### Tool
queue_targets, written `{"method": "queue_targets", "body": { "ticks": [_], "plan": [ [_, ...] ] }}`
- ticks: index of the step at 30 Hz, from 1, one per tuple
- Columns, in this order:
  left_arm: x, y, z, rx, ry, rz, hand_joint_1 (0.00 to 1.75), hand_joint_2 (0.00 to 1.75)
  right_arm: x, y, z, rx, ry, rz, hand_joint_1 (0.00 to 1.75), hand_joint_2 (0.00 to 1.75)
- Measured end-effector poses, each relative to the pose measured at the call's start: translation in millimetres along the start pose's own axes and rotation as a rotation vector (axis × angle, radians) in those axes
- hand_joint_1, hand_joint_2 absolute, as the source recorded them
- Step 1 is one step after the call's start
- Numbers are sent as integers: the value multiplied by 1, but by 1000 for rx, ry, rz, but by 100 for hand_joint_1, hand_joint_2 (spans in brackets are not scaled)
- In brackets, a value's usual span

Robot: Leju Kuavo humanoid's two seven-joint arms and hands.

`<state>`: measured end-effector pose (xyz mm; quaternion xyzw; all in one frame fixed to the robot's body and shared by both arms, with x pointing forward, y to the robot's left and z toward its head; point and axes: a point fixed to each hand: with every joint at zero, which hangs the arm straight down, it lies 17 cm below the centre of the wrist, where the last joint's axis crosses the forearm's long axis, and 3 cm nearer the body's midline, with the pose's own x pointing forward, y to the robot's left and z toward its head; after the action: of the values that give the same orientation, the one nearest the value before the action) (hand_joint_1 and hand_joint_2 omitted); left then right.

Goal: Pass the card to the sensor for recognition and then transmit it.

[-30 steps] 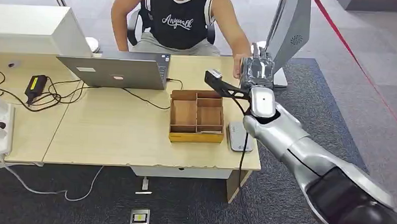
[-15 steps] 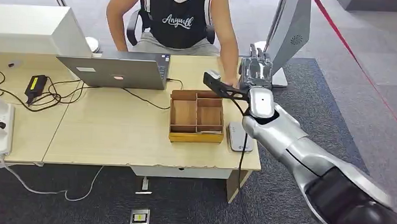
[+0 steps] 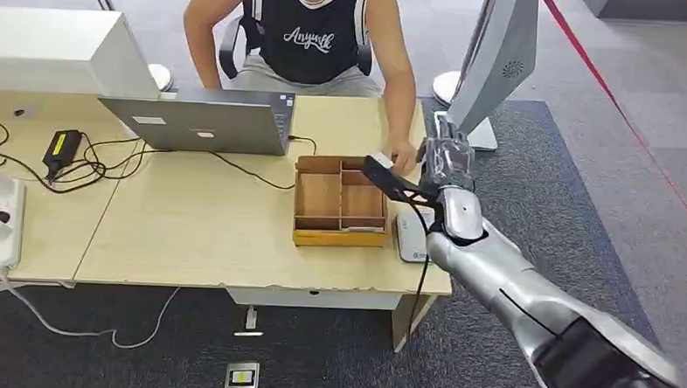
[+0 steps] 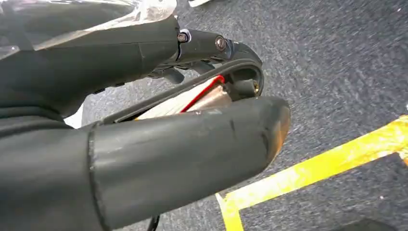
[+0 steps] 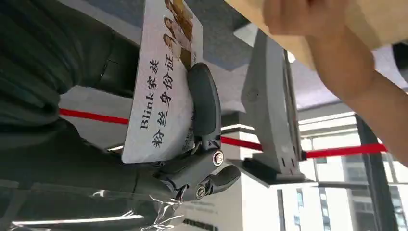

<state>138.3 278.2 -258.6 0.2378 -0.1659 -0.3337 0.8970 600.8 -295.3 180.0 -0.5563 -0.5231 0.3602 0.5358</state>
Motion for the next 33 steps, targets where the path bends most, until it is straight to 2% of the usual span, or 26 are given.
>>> {"method": "queue_targets", "body": {
  "ticks": [3,8,33],
  "plan": [
    [-4,-1,1,0,6,-1,0,0,-25,23,12,41,33,9,175,175],
    [-6,-1,0,1,9,-1,0,0,-40,32,19,58,50,20,175,175],
    [-7,0,0,8,16,16,0,0,-47,75,46,156,45,-12,175,175]
  ]
}}
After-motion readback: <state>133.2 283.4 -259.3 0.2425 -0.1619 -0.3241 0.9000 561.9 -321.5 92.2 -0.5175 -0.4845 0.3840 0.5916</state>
